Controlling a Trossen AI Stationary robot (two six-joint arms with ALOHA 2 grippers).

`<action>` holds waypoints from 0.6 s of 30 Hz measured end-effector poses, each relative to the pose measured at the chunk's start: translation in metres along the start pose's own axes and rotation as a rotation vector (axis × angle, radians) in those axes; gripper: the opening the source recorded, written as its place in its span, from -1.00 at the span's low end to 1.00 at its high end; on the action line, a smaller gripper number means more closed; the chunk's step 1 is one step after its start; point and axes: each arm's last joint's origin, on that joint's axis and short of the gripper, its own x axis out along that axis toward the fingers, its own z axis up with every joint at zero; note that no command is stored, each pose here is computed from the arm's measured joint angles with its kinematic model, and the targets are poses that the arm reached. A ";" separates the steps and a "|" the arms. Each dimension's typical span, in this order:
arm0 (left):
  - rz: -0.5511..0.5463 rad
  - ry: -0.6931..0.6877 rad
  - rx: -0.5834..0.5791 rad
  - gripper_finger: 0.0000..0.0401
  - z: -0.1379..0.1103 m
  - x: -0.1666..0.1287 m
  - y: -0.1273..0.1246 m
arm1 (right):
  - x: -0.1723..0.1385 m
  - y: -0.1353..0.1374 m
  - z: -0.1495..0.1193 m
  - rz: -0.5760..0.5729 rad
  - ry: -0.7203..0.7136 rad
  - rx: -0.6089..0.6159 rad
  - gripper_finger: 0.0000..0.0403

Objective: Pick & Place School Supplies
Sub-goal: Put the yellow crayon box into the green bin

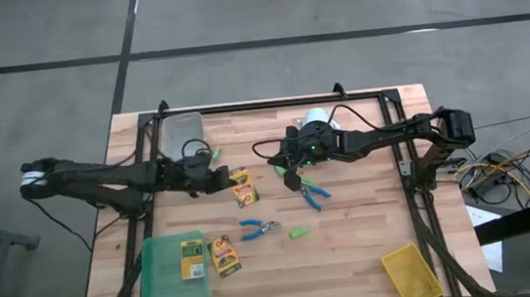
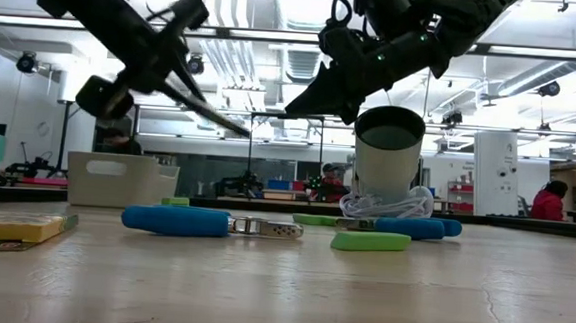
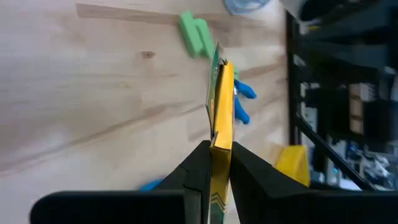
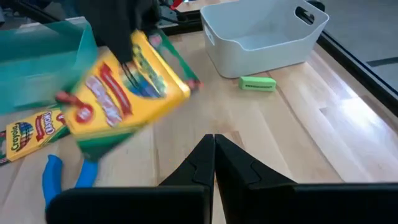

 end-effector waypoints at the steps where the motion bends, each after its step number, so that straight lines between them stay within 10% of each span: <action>1: -0.011 0.010 0.009 -0.75 0.000 -0.004 -0.001 | 0.000 0.000 0.000 -0.004 0.000 0.005 -0.96; 18: -0.197 0.302 0.133 -0.75 -0.021 -0.041 -0.011 | 0.000 -0.003 0.000 -0.057 -0.005 0.013 -0.96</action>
